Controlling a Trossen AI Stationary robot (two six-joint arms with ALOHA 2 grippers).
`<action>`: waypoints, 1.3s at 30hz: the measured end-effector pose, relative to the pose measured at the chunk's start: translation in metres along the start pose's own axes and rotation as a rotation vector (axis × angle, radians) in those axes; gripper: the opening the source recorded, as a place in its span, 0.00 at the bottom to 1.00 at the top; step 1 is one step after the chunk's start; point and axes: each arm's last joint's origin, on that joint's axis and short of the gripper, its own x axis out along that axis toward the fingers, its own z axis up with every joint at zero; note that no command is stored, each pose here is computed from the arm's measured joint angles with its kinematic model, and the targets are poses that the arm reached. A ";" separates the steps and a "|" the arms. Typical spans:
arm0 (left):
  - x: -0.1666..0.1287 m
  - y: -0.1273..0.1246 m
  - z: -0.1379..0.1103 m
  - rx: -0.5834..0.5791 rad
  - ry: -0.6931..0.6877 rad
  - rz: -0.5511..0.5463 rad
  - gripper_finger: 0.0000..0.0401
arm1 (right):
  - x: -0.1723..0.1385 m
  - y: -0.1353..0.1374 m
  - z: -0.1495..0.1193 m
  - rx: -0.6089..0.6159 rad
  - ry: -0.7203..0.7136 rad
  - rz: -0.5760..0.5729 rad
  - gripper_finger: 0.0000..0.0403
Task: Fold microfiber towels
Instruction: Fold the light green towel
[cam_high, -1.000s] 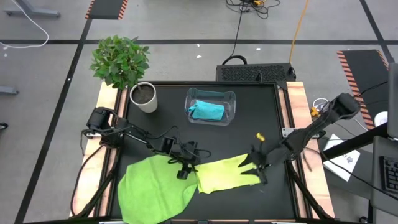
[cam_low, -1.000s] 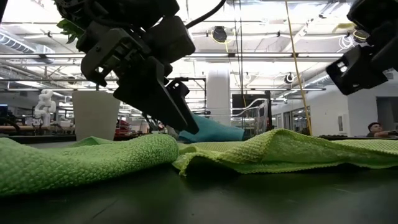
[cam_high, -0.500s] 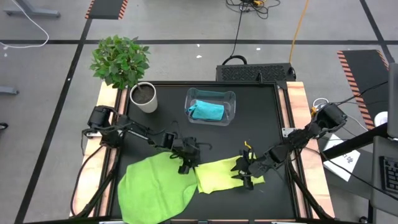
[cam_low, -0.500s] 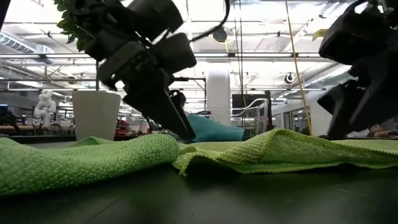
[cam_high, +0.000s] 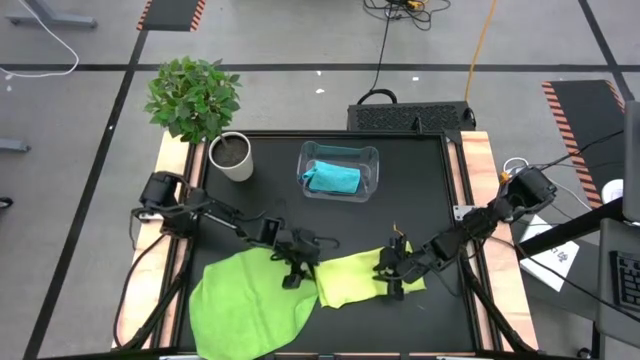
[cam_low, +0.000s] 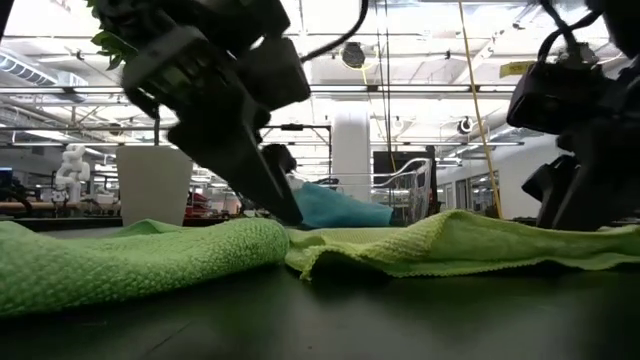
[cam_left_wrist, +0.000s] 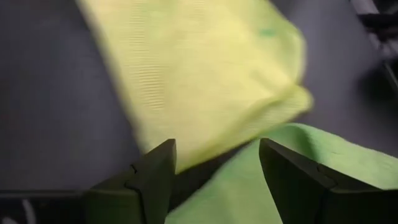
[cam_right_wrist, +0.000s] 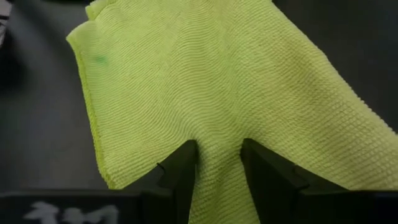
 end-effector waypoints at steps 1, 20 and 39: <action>0.001 -0.004 0.000 0.009 -0.001 -0.008 0.58 | 0.001 -0.003 -0.001 0.000 0.004 -0.011 0.31; 0.031 -0.024 -0.010 0.076 -0.055 0.010 0.58 | -0.007 -0.018 0.021 -0.162 -0.071 0.004 0.31; -0.015 0.034 0.010 -0.165 -0.087 0.153 0.58 | -0.014 -0.007 0.017 -0.155 -0.070 0.075 0.31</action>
